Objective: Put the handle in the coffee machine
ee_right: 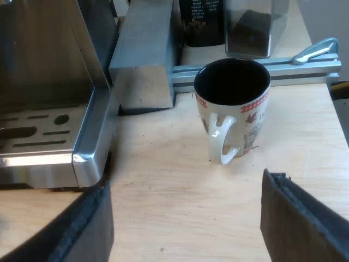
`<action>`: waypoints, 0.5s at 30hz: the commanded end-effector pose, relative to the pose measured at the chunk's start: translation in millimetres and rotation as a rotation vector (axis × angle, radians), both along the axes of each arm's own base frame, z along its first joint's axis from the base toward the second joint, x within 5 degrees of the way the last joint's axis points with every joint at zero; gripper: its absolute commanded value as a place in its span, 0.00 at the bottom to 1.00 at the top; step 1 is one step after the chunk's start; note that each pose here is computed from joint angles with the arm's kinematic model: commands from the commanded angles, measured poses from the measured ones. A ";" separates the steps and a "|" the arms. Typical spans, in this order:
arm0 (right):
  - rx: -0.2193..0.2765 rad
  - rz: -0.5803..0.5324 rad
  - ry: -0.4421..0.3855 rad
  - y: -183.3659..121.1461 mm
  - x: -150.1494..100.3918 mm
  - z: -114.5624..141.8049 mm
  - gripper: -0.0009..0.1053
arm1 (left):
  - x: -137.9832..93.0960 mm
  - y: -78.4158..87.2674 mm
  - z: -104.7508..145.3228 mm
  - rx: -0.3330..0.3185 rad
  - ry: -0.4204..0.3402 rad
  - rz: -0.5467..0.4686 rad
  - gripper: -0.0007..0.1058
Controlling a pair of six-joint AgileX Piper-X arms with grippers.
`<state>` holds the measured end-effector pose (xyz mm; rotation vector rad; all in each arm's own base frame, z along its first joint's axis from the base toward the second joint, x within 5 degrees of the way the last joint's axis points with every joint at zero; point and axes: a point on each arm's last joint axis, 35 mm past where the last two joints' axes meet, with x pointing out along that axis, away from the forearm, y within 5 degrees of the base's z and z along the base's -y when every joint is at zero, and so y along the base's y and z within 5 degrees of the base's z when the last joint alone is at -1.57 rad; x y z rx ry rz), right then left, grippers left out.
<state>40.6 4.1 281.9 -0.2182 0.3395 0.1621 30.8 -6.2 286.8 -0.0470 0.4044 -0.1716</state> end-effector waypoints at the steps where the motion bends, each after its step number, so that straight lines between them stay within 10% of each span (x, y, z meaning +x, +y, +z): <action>1: 0.013 0.034 -0.012 1.3 -3.3 9.7 0.58 | 0.1 -1.8 4.6 -0.018 -0.006 -0.049 0.59; 15: 0.170 0.344 0.188 12.6 2.8 33.7 0.58 | 0.3 -16.3 21.6 -0.202 0.064 -0.461 0.72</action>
